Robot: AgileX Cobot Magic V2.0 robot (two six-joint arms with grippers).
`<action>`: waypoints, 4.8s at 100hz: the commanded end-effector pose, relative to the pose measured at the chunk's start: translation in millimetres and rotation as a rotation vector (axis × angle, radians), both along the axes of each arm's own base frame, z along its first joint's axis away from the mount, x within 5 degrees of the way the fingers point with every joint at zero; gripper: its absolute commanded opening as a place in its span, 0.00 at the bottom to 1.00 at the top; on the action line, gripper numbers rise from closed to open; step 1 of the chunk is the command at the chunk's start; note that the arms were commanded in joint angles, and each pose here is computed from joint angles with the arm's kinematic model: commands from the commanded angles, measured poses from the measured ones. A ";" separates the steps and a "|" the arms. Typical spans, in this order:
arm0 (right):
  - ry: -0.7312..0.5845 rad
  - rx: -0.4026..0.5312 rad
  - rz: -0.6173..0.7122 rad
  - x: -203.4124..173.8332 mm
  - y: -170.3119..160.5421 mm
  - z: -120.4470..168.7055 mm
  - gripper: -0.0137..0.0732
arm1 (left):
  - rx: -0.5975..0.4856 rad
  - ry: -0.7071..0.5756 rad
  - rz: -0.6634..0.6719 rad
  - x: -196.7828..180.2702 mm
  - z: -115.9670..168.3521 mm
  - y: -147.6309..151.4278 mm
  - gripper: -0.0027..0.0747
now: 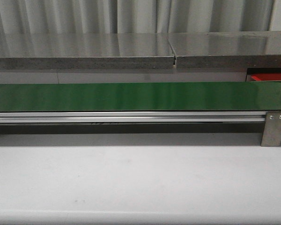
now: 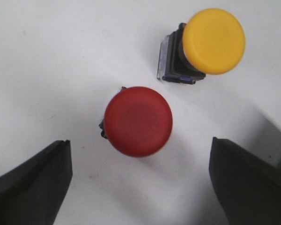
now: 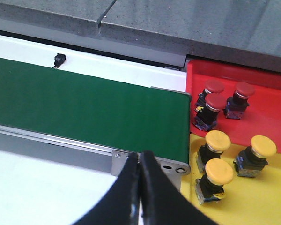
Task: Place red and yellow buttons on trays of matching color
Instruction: 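Grasp the red push-button with the left gripper and lift it, then carry the red push-button over the belt start with the left gripper, then set the red push-button on the belt and open the left gripper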
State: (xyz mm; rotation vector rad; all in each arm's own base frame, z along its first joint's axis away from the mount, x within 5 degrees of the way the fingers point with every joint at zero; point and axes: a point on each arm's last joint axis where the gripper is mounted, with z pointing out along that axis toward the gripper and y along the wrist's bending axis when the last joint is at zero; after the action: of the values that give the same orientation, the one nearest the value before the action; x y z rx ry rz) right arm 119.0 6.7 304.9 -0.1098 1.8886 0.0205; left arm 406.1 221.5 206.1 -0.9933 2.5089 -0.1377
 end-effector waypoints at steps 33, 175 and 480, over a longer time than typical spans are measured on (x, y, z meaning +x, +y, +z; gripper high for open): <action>-0.097 -0.008 -0.011 1.1 -1.2 15.3 0.08 | 0.053 -0.168 0.056 13.7 16.6 9.3 0.47; -0.097 -0.008 -0.011 1.1 -1.2 15.3 0.08 | 0.143 -0.261 -0.276 -18.8 100.7 -116.2 0.33; -0.096 -0.008 -0.011 1.1 -1.2 15.3 0.08 | 0.353 -0.516 -0.019 58.2 6.4 -21.9 0.34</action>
State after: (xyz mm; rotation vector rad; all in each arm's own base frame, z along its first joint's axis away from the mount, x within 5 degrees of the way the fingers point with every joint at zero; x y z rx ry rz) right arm 119.0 6.7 304.7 -0.1096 1.8910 0.0212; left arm 460.9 197.4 166.7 -0.7129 2.1368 0.0148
